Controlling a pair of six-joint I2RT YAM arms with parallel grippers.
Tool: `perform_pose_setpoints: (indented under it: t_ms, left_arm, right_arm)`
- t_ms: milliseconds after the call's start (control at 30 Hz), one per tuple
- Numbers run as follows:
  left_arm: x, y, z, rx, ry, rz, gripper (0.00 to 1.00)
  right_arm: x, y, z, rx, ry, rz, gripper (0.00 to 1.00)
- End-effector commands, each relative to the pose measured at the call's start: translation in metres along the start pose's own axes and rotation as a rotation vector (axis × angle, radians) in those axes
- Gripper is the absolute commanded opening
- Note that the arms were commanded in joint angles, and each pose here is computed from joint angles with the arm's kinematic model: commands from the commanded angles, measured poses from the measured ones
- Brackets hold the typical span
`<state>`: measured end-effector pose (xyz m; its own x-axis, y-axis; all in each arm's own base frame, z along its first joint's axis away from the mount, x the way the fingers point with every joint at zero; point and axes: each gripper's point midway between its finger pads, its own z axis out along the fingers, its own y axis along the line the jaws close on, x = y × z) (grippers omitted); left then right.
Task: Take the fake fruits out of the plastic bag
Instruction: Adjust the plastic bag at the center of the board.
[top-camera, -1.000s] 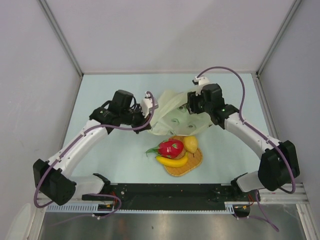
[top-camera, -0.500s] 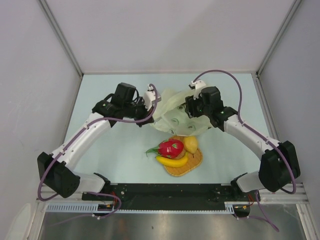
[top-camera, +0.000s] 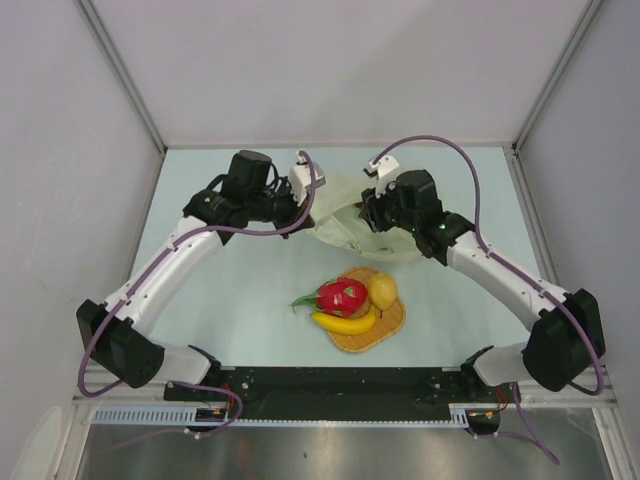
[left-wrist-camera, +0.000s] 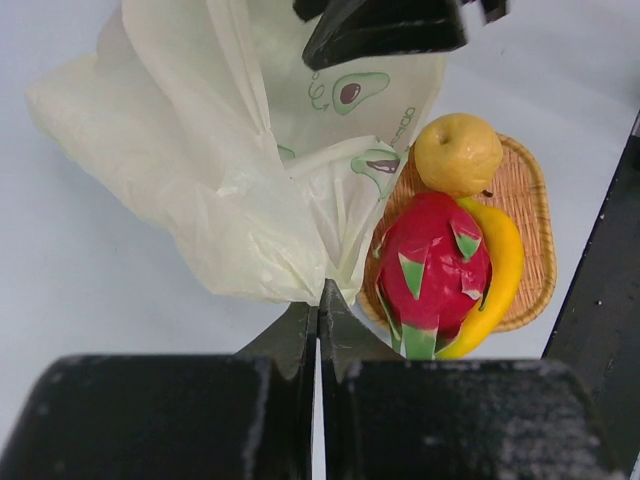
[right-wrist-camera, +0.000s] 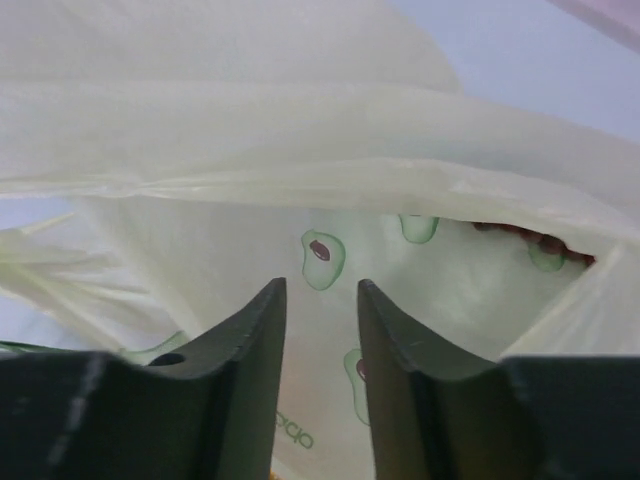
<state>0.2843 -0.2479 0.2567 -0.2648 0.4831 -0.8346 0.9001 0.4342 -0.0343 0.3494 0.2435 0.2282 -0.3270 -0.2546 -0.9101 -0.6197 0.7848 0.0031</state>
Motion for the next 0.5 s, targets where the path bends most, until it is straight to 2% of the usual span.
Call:
perform_pose_setpoints:
  t_ms: [0,133,233,400,467]
  left_arm:
    - [-0.036,-0.003,-0.012,0.005,-0.106,0.036,0.00]
    - [-0.047,-0.004,-0.017,0.003,-0.139,0.046,0.00]
    - [-0.050,-0.005,-0.018,0.006,-0.146,0.047,0.00]
    - [-0.049,-0.009,-0.022,0.010,-0.151,0.052,0.00]
    - [-0.047,-0.010,-0.022,0.010,-0.150,0.053,0.00]
  right_arm:
    - [0.020,-0.016,0.029,0.008,0.068,0.084,0.32]
    - [0.044,-0.045,0.056,0.069,0.138,0.095,0.29]
    - [0.055,-0.088,0.077,0.172,0.149,0.124,0.29]
    - [0.036,-0.189,0.075,0.449,0.045,0.122,0.28]
    - [0.025,-0.200,0.069,0.470,0.025,0.102,0.29]
